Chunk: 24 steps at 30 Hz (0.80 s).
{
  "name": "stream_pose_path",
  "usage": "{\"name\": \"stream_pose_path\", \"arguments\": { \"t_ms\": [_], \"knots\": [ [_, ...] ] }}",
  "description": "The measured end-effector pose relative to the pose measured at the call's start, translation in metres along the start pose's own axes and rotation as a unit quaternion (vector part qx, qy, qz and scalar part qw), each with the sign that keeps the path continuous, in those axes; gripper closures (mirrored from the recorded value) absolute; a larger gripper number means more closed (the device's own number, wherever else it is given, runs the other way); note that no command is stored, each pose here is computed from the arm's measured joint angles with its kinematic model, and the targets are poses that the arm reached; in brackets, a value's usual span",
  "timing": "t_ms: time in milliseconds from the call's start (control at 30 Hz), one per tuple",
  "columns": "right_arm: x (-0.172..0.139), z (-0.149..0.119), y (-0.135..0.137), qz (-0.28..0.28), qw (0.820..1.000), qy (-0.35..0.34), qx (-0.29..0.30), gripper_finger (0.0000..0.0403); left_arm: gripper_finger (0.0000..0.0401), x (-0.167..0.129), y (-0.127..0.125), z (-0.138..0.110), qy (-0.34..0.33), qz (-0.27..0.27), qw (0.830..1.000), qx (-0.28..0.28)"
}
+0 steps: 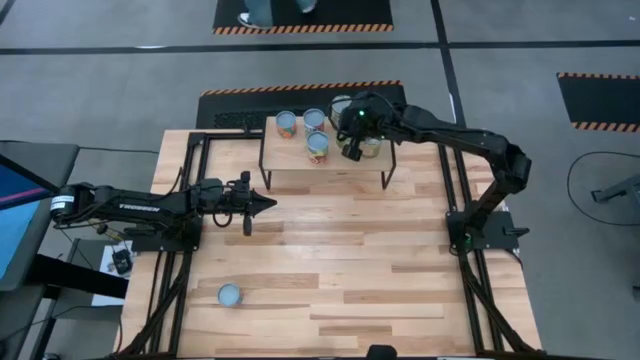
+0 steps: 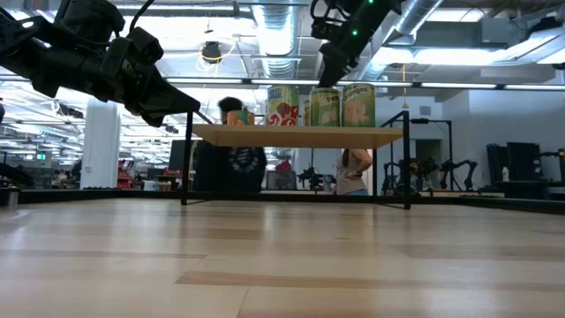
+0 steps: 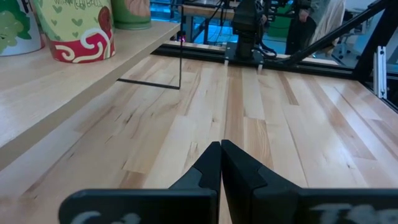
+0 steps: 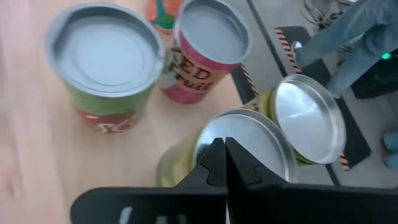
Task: Pick and place cans onto a shelf
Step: Adjust the canned fruits on the shelf
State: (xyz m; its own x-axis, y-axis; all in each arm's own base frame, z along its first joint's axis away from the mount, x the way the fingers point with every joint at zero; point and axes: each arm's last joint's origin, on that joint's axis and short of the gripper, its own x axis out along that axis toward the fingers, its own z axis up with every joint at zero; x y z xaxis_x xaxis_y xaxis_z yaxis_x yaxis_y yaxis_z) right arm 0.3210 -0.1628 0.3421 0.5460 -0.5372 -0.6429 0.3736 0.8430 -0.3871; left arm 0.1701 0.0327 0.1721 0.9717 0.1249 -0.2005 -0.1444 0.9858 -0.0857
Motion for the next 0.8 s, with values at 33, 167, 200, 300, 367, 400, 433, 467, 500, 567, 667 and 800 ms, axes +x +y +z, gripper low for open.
{"name": "stream_pose_path", "arguments": {
  "t_ms": [33, 167, 200, 300, 367, 400, 433, 467, 500, 567, 667, 800],
  "knots": [
    [-0.0001, 0.0001, 0.0003, 0.006, 1.000, -0.002, 0.000, 0.0397, 0.0401, 0.0000, 0.0000, 0.0000, 0.000, 0.000, 1.000, 0.000],
    [-0.0003, -0.0007, 0.0013, 0.030, 1.000, -0.004, 0.007, 0.0397, 0.0401, 0.0000, 0.0000, 0.0000, 0.000, 0.000, 1.000, 0.000],
    [-0.0005, -0.0009, 0.0015, 0.032, 0.999, -0.003, 0.008, 0.0397, 0.0401, 0.0000, 0.0000, 0.0000, 0.000, 0.000, 1.000, 0.000],
    [-0.0009, -0.0013, 0.0025, 0.034, 0.999, 0.000, 0.007, 0.0397, 0.0401, 0.0000, 0.0000, 0.0000, 0.000, 0.000, 1.000, 0.000],
    [-0.0012, -0.0015, 0.0027, 0.035, 0.999, 0.001, 0.006, 0.0397, 0.0401, 0.0000, 0.0000, 0.0000, 0.000, 0.000, 1.000, 0.000],
    [-0.0013, -0.0014, 0.0031, 0.036, 0.999, 0.001, 0.006, 0.0397, 0.0401, 0.0000, 0.0000, 0.0000, 0.000, 0.000, 1.000, 0.000],
    [-0.0014, -0.0014, 0.0034, 0.036, 0.999, 0.001, 0.005, 0.0397, 0.0401, 0.0000, 0.0000, 0.0000, 0.000, 0.000, 1.000, 0.000],
    [-0.0014, -0.0013, 0.0038, 0.037, 0.999, 0.001, 0.005, 0.0397, 0.0401, 0.0000, 0.0000, 0.0000, 0.000, 0.000, 1.000, 0.000],
    [-0.0016, -0.0011, 0.0046, 0.038, 0.999, 0.001, 0.004, 0.0397, 0.0401, 0.0000, 0.0000, 0.0000, 0.000, 0.000, 1.000, 0.000],
    [-0.0020, -0.0007, 0.0059, 0.039, 0.999, 0.001, 0.003, 0.0397, 0.0401, 0.0000, 0.0000, 0.0000, 0.000, 0.000, 1.000, 0.000],
    [-0.0034, -0.0007, 0.0061, 0.045, 0.999, -0.001, 0.002, 0.0397, 0.0401, 0.0000, 0.0000, 0.0000, 0.000, 0.000, 1.000, -0.001],
    [-0.0038, -0.0004, 0.0068, 0.063, 0.998, -0.007, 0.003, 0.0397, 0.0401, 0.0000, 0.0000, 0.0000, 0.000, 0.000, 1.000, -0.001]
  ]
}}
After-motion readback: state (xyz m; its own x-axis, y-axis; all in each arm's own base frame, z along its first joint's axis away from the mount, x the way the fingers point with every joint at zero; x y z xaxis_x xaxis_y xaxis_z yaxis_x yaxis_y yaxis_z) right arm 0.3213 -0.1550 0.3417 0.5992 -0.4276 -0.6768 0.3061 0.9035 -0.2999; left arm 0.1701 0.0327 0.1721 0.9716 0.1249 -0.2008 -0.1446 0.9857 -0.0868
